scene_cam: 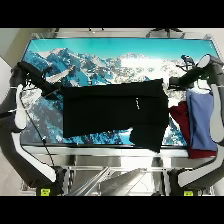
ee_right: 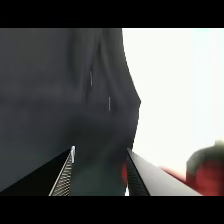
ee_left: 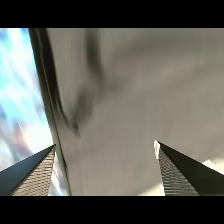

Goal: Fold the shirts.

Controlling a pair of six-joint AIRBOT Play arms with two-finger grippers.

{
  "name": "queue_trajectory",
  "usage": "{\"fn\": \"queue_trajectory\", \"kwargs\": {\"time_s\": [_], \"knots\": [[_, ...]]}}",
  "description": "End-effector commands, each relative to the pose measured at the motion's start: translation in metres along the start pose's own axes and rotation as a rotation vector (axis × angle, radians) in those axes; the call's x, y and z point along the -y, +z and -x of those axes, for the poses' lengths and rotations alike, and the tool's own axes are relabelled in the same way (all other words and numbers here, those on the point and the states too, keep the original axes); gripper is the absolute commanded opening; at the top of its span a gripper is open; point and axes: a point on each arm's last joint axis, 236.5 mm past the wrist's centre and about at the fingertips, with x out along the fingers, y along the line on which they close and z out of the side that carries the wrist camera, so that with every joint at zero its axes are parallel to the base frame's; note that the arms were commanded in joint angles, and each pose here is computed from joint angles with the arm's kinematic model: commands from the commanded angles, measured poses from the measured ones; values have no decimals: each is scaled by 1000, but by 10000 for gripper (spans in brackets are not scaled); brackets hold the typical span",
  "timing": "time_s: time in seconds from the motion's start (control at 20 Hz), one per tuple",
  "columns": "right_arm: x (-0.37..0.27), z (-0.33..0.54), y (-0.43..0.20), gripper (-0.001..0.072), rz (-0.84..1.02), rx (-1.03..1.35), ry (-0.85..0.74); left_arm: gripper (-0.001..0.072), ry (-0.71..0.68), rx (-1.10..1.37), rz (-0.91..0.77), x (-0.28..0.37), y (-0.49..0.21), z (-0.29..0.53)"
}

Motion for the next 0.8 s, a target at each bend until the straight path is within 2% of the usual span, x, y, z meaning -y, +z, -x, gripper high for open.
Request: {"fn": "queue_trajectory", "kwargs": {"time_s": [0.0, 0.15, 0.3, 0.5, 0.75], "knots": [[-7, 16, -56, 364, -32, -95, 36, 702, -34, -87, 118, -7, -73, -15], [-11, 13, -81, 364, -24, -82, 45, 702, -75, -186, 216, -12, -136, -46], [-15, 19, -92, 364, -24, -71, 57, 702, -88, -228, 239, -11, -178, -75], [-40, 31, -86, 364, -10, -23, 146, 702, -84, -229, 248, -17, -193, -98], [-43, 36, -89, 364, -6, -25, 153, 702, -68, -168, 196, -20, -173, -89]]}}
